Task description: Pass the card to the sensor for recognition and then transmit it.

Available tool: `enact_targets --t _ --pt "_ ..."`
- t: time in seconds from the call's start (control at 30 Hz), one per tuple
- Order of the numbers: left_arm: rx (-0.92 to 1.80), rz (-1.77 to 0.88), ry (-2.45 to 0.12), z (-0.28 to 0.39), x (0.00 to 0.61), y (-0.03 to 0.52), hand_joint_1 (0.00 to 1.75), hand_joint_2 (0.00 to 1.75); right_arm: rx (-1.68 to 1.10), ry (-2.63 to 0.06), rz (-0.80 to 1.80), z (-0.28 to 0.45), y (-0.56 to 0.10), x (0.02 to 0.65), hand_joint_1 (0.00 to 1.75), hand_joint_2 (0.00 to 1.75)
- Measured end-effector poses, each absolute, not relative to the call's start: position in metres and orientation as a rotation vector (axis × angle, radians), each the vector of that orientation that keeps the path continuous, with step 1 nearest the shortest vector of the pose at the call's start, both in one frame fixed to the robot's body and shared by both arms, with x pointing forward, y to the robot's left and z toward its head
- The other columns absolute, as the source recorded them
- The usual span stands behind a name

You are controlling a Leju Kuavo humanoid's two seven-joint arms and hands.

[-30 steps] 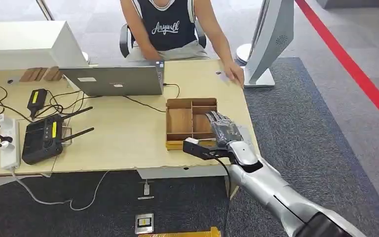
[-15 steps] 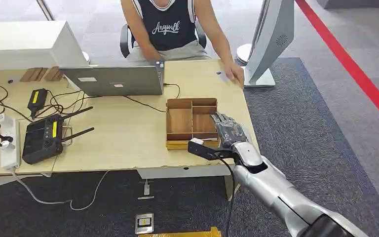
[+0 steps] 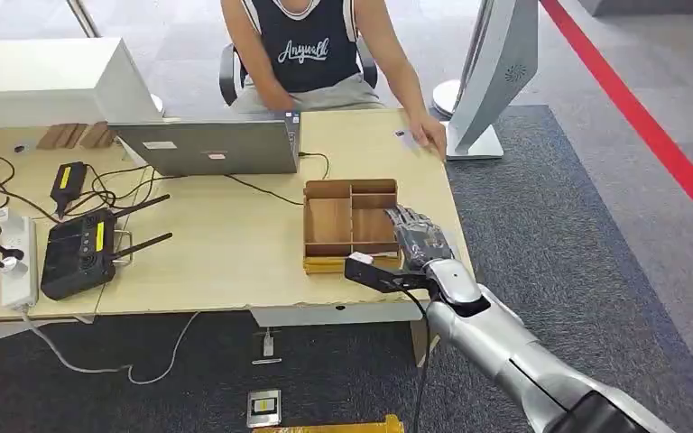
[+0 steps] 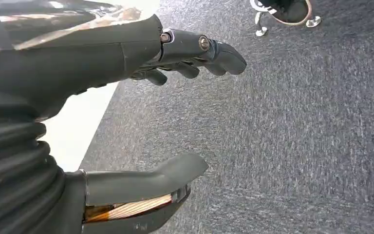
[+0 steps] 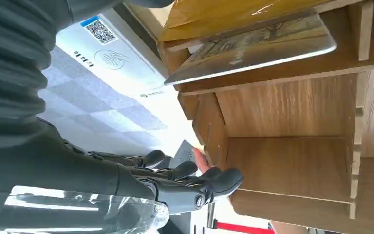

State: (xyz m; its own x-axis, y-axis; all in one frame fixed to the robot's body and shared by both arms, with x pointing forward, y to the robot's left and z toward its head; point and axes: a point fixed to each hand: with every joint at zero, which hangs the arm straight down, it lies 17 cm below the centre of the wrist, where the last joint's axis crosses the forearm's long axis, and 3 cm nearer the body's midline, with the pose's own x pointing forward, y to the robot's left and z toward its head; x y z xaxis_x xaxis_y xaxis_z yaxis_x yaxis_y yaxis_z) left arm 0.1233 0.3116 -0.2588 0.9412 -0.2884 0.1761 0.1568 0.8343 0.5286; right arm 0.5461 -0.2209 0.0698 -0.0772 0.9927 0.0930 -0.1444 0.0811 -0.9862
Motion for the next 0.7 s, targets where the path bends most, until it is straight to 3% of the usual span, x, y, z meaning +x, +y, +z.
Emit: enact_targets --t 0.7 --pt "0.536 -0.237 -0.255 -0.259 0.124 0.312 0.0 1.75 -0.933 -1.293 1.296 0.079 -0.177 0.542 0.0 1.75"
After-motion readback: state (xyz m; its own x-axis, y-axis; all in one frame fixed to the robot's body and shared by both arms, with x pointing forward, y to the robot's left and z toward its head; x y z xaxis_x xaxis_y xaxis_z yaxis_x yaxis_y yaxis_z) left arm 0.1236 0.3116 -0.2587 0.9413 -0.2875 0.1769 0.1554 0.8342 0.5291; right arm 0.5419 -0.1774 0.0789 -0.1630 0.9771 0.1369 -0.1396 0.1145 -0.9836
